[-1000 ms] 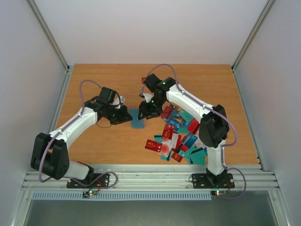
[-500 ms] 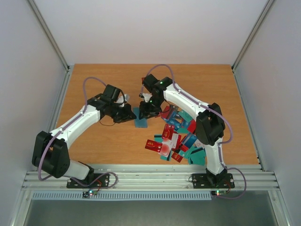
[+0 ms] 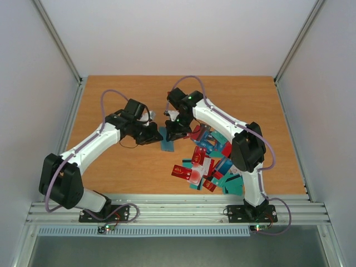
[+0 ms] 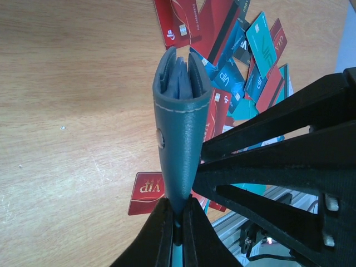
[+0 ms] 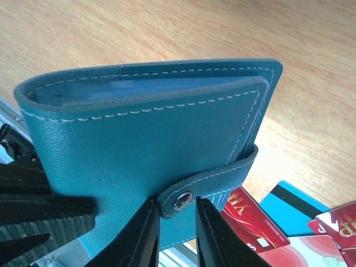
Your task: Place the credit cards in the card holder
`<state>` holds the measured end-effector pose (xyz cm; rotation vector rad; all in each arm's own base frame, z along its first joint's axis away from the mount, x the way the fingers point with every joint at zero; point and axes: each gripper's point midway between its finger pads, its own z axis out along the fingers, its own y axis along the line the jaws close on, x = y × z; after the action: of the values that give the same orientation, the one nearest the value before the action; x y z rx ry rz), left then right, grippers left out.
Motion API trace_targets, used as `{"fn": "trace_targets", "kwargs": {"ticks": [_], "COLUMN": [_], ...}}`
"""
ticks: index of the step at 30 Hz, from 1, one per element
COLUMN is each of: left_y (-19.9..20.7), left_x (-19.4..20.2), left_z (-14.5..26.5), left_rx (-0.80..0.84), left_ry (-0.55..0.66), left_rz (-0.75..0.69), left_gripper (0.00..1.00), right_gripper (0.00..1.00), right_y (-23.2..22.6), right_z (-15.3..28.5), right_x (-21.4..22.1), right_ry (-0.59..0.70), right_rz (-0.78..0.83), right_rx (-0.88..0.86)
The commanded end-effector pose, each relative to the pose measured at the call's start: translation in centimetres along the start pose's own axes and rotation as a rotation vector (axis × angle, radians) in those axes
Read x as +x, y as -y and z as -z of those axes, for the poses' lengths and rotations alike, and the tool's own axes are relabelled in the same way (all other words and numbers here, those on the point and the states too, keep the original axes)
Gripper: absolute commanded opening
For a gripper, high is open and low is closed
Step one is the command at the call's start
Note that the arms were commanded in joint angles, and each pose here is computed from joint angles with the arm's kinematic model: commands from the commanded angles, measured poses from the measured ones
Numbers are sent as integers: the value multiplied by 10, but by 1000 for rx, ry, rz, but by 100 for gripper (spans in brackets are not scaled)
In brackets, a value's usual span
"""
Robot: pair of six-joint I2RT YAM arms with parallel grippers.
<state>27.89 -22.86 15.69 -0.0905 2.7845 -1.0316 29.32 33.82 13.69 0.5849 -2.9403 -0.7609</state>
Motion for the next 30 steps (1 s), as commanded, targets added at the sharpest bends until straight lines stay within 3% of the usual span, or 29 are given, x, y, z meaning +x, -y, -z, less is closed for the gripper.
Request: {"fn": "trace_targets", "kwargs": {"ticks": [1, 9, 20, 30], "left_y": [23, 28, 21, -25], "left_x": [-7, -6, -4, 13], "left_z": [9, 8, 8, -21], "left_rx": [50, 52, 20, -67], "left_ry": [17, 12, 17, -41], "left_rz": [-47, -66, -61, -75], "left_gripper": [0, 0, 0, 0], "right_gripper": [18, 2, 1, 1], "right_y": [25, 32, 43, 50], "right_z": [-8, -8, -8, -28], "right_x": [3, 5, 12, 24], "right_ry": [-27, -26, -30, -65], "right_rz": [-17, -22, -37, -80], "right_rx": [114, 150, 194, 102]}}
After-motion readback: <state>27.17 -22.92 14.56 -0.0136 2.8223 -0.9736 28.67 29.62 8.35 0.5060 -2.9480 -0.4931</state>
